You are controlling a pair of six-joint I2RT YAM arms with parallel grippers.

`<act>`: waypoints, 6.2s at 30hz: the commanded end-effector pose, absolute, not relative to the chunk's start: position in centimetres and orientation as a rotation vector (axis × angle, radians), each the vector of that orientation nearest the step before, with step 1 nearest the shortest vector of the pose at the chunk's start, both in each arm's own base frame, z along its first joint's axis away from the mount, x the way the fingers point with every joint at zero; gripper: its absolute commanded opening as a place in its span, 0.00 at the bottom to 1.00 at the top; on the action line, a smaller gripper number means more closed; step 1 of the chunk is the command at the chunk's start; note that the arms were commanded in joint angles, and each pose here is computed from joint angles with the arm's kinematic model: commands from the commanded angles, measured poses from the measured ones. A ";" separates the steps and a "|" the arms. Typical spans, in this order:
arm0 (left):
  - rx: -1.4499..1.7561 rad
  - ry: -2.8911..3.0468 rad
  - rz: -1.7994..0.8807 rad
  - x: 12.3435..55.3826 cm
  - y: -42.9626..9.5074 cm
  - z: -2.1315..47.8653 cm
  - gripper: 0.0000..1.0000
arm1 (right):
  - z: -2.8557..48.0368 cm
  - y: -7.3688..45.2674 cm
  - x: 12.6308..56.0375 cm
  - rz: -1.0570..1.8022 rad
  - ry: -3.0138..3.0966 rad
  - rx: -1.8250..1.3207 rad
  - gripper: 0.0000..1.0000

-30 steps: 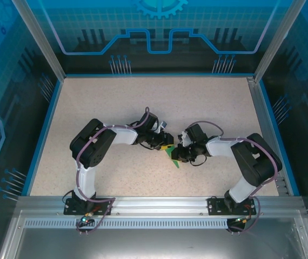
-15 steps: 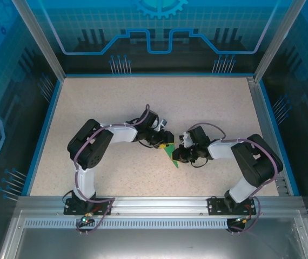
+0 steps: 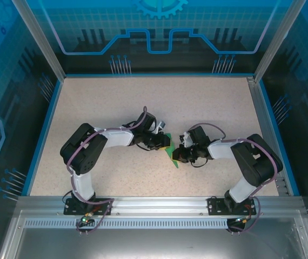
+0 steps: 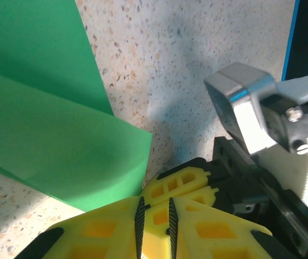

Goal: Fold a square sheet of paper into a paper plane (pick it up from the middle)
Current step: Fold the wing for the fifth time at the center of the table, then move a paper plane to the center of the table.

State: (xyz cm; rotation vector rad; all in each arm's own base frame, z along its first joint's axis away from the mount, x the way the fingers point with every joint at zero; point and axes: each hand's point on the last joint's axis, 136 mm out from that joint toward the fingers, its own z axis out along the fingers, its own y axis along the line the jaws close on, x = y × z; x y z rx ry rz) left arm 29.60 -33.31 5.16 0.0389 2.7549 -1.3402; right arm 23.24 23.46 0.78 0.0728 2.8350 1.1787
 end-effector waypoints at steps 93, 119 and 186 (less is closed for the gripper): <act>-0.063 2.900 -1.029 32.5 -28.1 -1.8 0.21 | 3.9 25.0 23.7 1.076 2.870 -0.011 0.09; -0.073 2.944 -0.989 32.1 -27.7 -2.6 0.21 | 2.5 25.1 23.7 1.018 2.949 -0.022 0.14; -0.143 2.847 -0.515 30.8 -26.5 9.1 0.66 | 2.7 18.2 23.4 0.797 2.811 0.158 0.36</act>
